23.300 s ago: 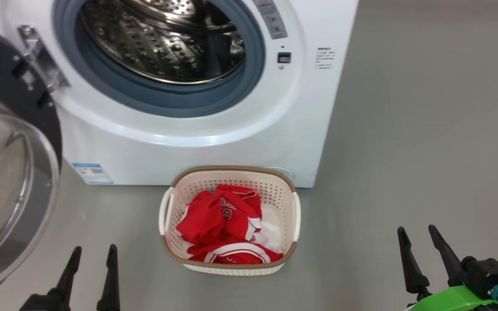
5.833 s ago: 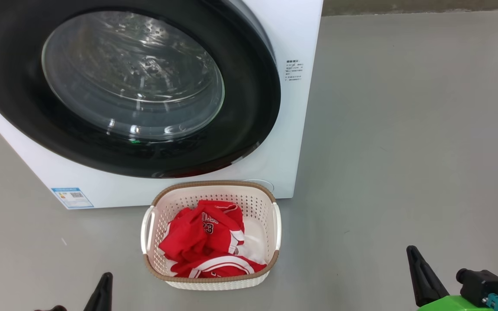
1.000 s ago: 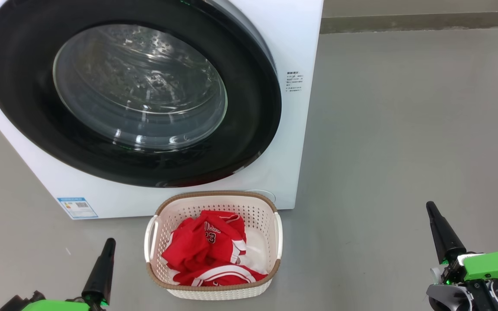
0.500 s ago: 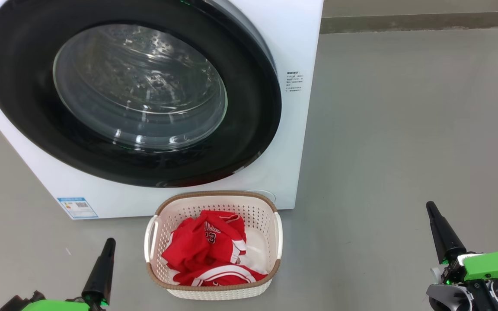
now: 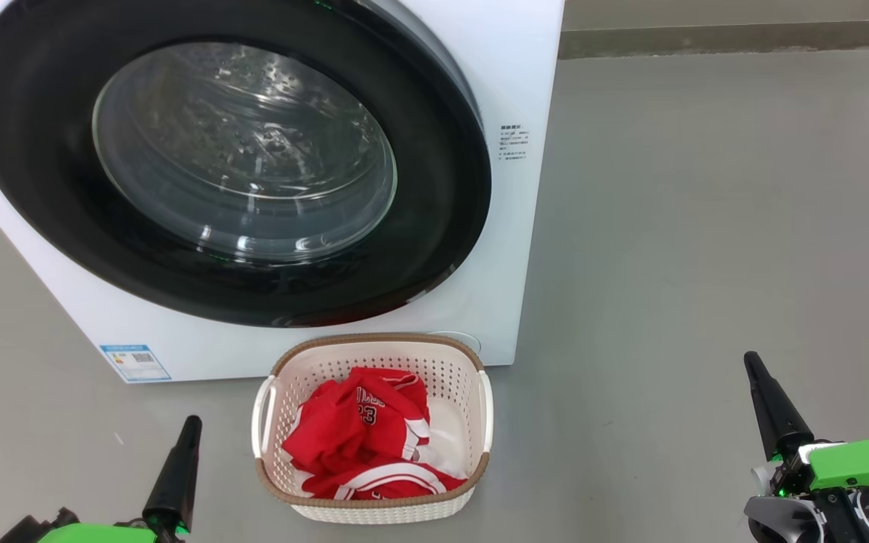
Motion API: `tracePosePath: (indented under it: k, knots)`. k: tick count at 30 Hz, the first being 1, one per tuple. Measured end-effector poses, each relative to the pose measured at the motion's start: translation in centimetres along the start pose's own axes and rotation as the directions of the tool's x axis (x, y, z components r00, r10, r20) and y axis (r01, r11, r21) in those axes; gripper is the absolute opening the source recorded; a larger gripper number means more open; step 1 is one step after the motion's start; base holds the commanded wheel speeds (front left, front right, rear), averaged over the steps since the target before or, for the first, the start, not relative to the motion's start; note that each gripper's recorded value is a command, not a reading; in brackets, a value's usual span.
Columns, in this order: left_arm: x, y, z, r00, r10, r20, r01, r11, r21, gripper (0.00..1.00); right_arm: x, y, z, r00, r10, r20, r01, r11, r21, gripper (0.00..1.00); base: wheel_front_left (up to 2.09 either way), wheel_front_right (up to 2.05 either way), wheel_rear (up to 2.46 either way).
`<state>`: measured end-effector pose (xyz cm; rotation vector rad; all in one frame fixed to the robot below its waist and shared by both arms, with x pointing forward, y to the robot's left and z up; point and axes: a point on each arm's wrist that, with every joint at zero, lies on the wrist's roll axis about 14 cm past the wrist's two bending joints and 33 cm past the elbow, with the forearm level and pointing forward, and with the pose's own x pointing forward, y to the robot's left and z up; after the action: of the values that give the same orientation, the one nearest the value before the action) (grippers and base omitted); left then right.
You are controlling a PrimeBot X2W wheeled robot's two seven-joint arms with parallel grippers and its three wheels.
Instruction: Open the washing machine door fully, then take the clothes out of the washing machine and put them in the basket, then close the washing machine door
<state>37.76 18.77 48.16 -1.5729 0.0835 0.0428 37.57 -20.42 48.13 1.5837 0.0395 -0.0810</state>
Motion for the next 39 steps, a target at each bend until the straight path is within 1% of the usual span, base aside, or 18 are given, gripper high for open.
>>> tracePosePath:
  k: [39]
  knots:
    - [0.00,0.00,-0.01,1.000,0.000,0.000,0.000,1.000,0.000,0.00,0.00,0.00,0.03,1.000,0.000,0.001,0.000,1.000,0.000,0.00,0.00,0.00,0.00]
